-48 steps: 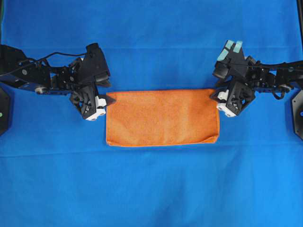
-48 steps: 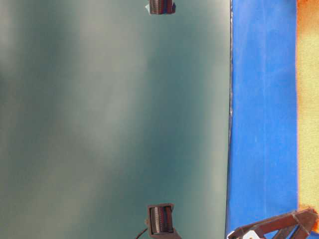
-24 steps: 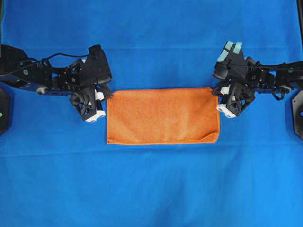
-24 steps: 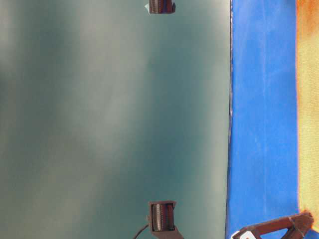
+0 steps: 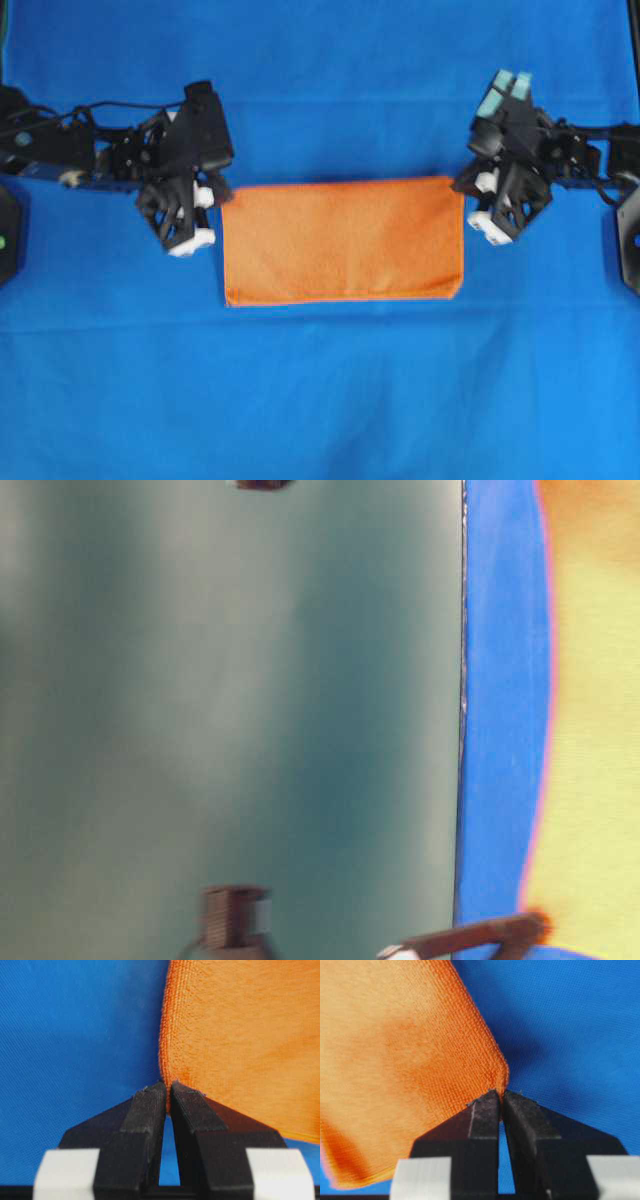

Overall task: Fold the orange towel.
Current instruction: 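Lift the strip and rotate it vertical, right gripper moving to the top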

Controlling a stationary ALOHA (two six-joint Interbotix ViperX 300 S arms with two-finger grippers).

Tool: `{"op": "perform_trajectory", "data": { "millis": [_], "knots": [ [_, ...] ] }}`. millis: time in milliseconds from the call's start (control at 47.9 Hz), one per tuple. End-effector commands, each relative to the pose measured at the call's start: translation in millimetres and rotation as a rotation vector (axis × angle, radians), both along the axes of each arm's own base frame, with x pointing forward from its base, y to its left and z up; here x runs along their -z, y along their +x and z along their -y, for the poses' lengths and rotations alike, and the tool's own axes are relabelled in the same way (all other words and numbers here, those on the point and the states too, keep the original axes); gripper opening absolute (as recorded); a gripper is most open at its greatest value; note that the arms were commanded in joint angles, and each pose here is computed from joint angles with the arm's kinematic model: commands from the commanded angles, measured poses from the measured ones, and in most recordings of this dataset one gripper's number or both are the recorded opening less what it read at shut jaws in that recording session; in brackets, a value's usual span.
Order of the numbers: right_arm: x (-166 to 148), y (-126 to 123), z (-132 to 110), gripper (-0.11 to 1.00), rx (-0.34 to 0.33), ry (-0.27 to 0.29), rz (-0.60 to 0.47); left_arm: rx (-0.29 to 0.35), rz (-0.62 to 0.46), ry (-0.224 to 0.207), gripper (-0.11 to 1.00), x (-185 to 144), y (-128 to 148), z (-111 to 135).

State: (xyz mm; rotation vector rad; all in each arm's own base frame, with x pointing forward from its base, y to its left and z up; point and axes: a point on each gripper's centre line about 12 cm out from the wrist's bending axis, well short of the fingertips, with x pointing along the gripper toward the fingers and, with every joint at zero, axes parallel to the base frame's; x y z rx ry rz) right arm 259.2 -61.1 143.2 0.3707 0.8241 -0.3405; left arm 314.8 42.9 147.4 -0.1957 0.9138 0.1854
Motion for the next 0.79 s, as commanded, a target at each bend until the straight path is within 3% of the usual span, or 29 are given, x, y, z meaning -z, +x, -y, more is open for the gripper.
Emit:
{"op": "perform_trajectory", "data": {
  "millis": [0,188,501,606,773],
  "knots": [
    [-27,1,-1,0.04,-0.006,-0.014,0.06,0.022,0.066,0.013,0.02,-29,3,5],
    [-56,-5,-12,0.04,-0.041,-0.027,0.131,0.038,0.101,0.01,0.02,-48,-4,13],
    [-54,-1,-11,0.04,-0.04,-0.03,0.13,0.068,0.139,0.013,0.02,-50,1,22],
    [-55,2,-4,0.04,-0.029,-0.052,0.139,0.11,0.196,0.015,0.02,-55,7,36],
    [-62,6,26,0.04,0.044,-0.103,0.161,0.181,0.31,0.018,0.02,-65,25,59]
  ]
}}
